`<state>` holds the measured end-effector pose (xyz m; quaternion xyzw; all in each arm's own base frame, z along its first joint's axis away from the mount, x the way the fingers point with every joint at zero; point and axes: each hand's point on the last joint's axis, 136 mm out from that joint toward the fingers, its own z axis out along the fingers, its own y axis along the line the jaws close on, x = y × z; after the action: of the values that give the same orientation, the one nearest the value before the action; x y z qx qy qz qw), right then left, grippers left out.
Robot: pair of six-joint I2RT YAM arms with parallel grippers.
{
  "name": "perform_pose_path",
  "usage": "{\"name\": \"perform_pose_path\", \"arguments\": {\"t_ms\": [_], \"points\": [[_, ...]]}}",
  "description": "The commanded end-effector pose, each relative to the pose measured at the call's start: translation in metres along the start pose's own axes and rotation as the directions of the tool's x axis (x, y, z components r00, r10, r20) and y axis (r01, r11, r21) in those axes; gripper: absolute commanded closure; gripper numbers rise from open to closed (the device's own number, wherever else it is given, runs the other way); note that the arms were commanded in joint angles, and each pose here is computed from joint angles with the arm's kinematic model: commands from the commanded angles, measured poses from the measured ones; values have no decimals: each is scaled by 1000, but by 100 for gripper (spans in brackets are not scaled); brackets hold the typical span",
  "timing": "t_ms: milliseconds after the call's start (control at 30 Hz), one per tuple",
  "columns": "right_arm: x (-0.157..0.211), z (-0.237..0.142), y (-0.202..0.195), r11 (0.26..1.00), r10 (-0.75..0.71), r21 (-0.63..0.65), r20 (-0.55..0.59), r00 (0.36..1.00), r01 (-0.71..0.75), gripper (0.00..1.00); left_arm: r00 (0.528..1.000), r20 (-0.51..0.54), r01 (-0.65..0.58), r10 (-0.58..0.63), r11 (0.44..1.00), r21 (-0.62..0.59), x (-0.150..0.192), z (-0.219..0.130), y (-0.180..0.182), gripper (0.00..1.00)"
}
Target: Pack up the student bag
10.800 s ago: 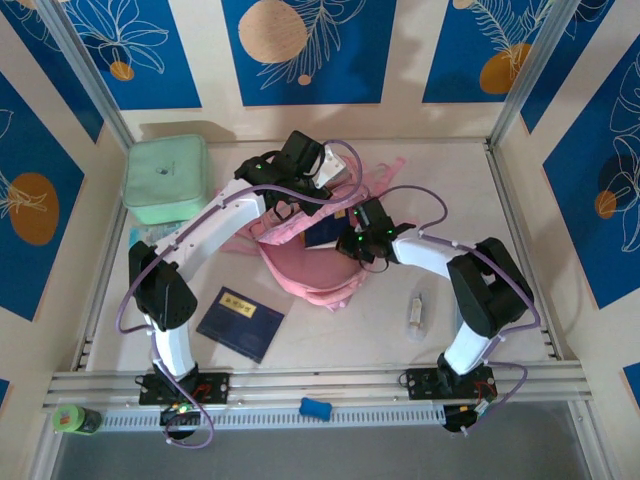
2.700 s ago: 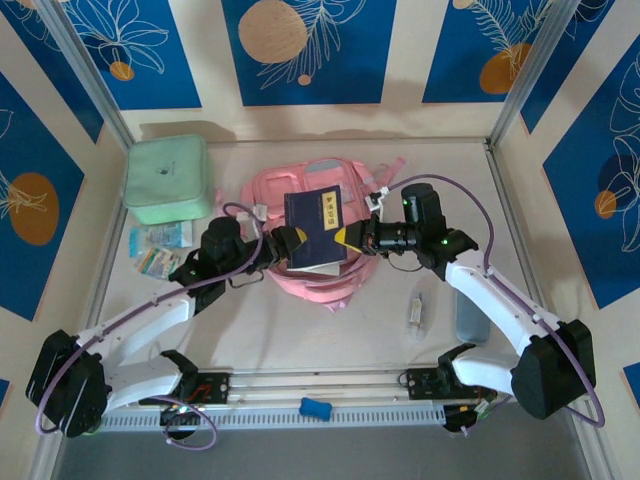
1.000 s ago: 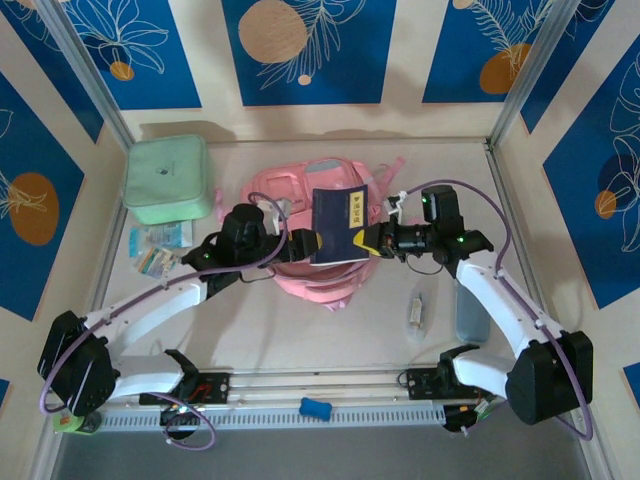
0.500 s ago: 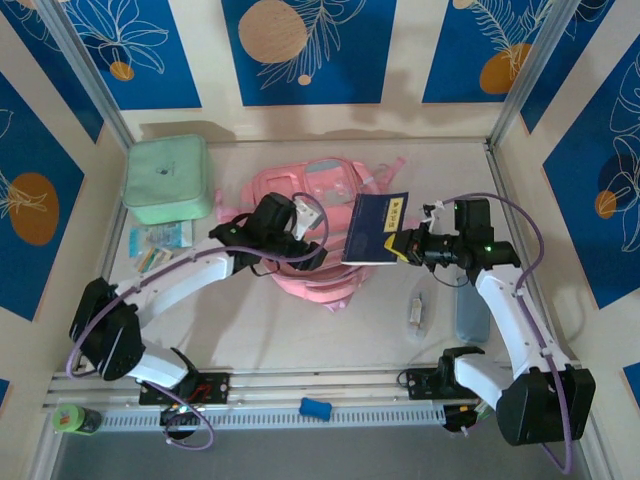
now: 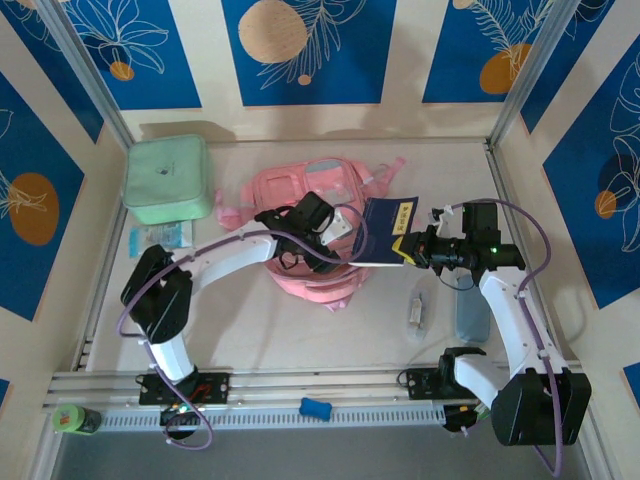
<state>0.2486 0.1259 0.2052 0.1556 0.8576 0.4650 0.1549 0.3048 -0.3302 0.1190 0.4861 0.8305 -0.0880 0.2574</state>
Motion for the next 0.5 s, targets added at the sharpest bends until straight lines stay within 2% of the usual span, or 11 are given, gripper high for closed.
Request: {"name": "perform_pose_path", "arguments": {"t_ms": [0, 133, 300, 367, 467], "points": [[1, -4, 4, 999, -23, -24, -9, 1000, 22, 100, 998, -9, -70, 70, 997, -44, -8, 1, 7, 26], [-1, -5, 1, 999, -3, -38, -7, 1000, 3, 100, 996, -38, -80, 79, 997, -14, -5, 16, 3, 26], [-3, -6, -4, 999, 13, -43, 0, 1000, -13, 100, 997, -49, -63, 62, 998, -31, -10, 34, 7, 29], [-4, -6, -3, 998, 19, -56, -2, 1000, -19, 100, 997, -48, -57, 54, 997, -55, -12, 39, 12, 33], [-9, -8, 2, 998, 8, -59, 0, 1000, -8, 100, 998, -42, -49, 44, 989, -143, -16, 41, 28, 46]]}}
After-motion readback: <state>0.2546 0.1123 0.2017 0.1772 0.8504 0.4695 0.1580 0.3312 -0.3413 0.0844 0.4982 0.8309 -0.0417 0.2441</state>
